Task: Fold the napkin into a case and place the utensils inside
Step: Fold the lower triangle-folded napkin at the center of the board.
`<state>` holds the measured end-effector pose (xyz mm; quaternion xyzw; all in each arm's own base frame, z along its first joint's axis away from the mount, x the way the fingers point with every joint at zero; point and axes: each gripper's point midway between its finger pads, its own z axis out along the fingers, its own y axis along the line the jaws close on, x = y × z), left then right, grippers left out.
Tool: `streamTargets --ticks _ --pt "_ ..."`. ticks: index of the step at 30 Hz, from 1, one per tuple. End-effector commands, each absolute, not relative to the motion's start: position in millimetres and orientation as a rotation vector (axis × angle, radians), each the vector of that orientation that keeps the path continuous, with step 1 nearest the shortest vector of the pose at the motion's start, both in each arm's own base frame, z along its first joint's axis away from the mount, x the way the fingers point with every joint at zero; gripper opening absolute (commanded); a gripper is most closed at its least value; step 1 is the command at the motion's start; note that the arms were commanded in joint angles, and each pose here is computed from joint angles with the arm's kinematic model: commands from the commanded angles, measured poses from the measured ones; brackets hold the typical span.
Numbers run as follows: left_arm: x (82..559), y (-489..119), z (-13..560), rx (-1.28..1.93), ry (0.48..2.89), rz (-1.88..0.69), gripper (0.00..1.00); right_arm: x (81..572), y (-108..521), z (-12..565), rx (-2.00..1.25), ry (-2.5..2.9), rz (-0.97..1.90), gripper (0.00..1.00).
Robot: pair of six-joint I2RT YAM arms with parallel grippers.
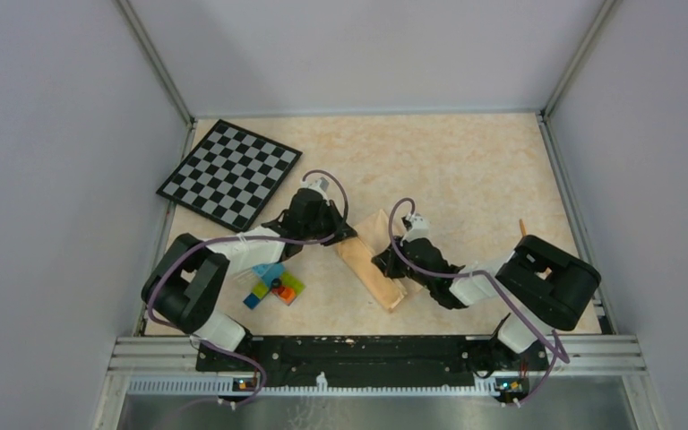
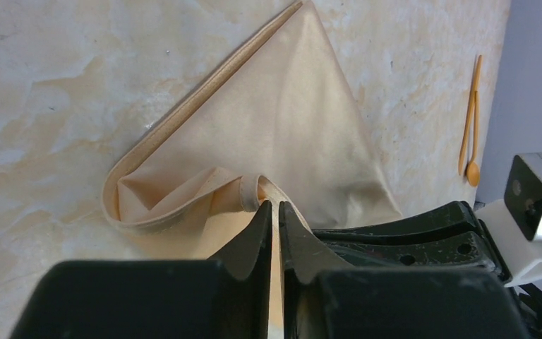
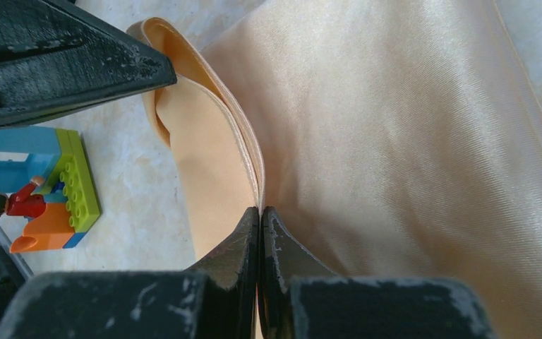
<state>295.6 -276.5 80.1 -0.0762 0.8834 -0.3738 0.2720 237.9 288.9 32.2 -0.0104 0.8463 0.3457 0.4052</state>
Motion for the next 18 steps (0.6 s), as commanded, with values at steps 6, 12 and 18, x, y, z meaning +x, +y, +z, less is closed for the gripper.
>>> streamTargets --ticks 6,12,18 --pt "303 -279 95 -0.172 2.302 -1.048 0.28 251 285 37 0.009 2.108 0.856 0.0" --pt "299 -275 116 -0.151 2.253 -1.057 0.35 252 276 32 0.042 2.125 0.813 0.0" --pt "302 -264 106 -0.196 2.262 -1.05 0.18 252 278 31 0.04 2.125 0.82 0.0"
